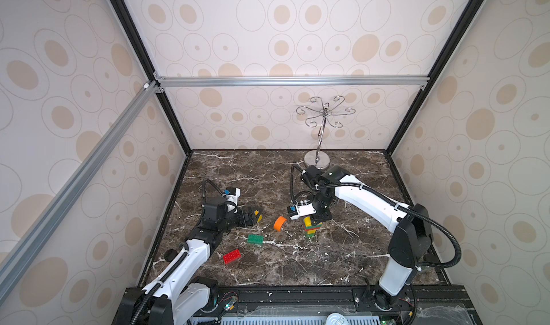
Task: Assemble an ice cream with lego
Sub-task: Assemble the lego brick with the lego brick.
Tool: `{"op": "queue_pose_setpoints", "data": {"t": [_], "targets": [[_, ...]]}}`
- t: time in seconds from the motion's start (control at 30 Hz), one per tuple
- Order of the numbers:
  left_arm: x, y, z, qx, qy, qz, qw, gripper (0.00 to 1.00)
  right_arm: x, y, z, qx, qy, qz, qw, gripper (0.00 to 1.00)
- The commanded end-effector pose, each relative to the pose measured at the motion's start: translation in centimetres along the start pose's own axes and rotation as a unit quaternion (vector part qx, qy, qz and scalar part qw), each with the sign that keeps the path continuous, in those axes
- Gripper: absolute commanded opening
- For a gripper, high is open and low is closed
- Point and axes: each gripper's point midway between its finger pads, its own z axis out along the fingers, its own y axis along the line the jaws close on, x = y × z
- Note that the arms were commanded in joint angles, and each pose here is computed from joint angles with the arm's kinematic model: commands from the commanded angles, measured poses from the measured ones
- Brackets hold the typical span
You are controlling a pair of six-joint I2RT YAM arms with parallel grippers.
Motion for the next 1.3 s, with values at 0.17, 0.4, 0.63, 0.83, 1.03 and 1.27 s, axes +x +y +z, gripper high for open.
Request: {"op": "queue_pose_setpoints", "data": {"t": [0.17, 0.4, 0.63, 0.83, 1.03, 1.27], "targets": [[-1.2, -0.5, -0.6, 0.007, -0.021, 0.008, 1.000, 1.00, 2.1, 0.5, 3.6, -0.049, 0.056, 0.005, 0.997, 0.00], [-1.2, -0.5, -0.6, 0.005, -0.021, 0.008, 1.000, 1.00, 3.1, 0.1, 4.6, -0.036, 0.077, 0.008, 0.996, 0.00], [-1.2, -0.5, -0.6, 0.007, -0.021, 0.008, 1.000, 1.00, 3.3, 0.4, 5.0, -0.038, 0.079, 0.011, 0.996, 0.00], [-1.2, -0.4, -0.5, 0.006, -0.020, 0.007, 1.000, 1.00, 3.9, 0.9, 5.8, -0.054, 0.091, 0.015, 0.994, 0.00], [-1.2, -0.5, -0.6, 0.006, -0.022, 0.008, 1.000, 1.00, 4.2, 2.0, 6.8, -0.083, 0.095, 0.036, 0.991, 0.00], [-1.2, -0.5, -0.5, 0.008, -0.021, 0.008, 1.000, 1.00, 4.6, 3.2, 7.5, -0.089, 0.099, 0.053, 0.990, 0.00]]}}
